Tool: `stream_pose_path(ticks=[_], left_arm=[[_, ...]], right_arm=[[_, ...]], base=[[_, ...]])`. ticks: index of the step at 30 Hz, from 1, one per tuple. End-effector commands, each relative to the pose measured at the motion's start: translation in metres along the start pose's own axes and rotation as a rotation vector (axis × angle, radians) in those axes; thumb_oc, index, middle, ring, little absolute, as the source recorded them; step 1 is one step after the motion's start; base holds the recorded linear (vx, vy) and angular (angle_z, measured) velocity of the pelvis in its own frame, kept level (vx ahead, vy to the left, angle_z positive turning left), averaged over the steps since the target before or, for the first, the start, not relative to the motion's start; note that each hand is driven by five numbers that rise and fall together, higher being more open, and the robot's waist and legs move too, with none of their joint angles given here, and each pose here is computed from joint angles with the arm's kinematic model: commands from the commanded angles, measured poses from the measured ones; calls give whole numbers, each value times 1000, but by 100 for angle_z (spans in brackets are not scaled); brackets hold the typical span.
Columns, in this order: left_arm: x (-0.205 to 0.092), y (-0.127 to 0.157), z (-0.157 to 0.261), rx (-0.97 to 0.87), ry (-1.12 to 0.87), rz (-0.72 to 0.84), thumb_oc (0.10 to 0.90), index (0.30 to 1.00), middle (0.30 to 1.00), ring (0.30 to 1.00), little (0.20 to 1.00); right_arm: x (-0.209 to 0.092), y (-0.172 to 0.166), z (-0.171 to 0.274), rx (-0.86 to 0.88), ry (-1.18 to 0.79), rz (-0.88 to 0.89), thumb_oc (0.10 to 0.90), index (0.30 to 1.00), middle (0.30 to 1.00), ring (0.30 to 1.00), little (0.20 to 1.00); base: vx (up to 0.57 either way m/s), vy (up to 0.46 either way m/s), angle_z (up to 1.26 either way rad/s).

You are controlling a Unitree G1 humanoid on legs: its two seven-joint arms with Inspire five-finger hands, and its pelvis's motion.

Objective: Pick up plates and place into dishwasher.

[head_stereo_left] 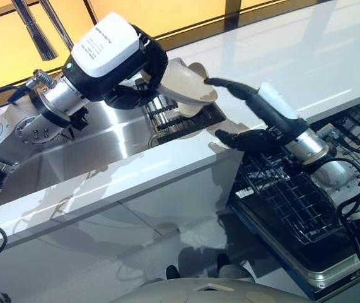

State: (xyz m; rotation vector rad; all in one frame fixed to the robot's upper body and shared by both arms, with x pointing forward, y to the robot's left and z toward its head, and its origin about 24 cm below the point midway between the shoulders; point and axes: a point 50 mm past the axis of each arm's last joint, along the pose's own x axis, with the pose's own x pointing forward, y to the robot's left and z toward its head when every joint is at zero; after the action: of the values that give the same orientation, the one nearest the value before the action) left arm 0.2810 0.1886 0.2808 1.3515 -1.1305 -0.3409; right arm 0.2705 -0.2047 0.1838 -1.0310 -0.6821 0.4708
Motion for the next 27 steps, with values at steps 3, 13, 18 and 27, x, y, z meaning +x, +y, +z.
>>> stream_pose_path(ticks=[3,13,18,27], left_arm=[[19,51,-7,29,-3,229,100,300,300,300,200],[25,52,-3,-10,-23,214,100,300,300,300,200],[25,47,-2,-38,-28,214,100,300,300,300,200],[35,44,4,-91,-62,233,100,300,300,300,200]], right_arm=[[18,-45,4,-111,-52,-180,800,900,900,900,900],[20,-46,3,-140,-69,-251,800,900,900,900,900],[23,-45,3,-143,-84,-296,800,900,900,900,900],[33,-41,9,-136,-134,-365,800,900,900,900,900]], base=[[-3,-10,1],[0,0,0],[0,0,0],[-1,-2,1]])
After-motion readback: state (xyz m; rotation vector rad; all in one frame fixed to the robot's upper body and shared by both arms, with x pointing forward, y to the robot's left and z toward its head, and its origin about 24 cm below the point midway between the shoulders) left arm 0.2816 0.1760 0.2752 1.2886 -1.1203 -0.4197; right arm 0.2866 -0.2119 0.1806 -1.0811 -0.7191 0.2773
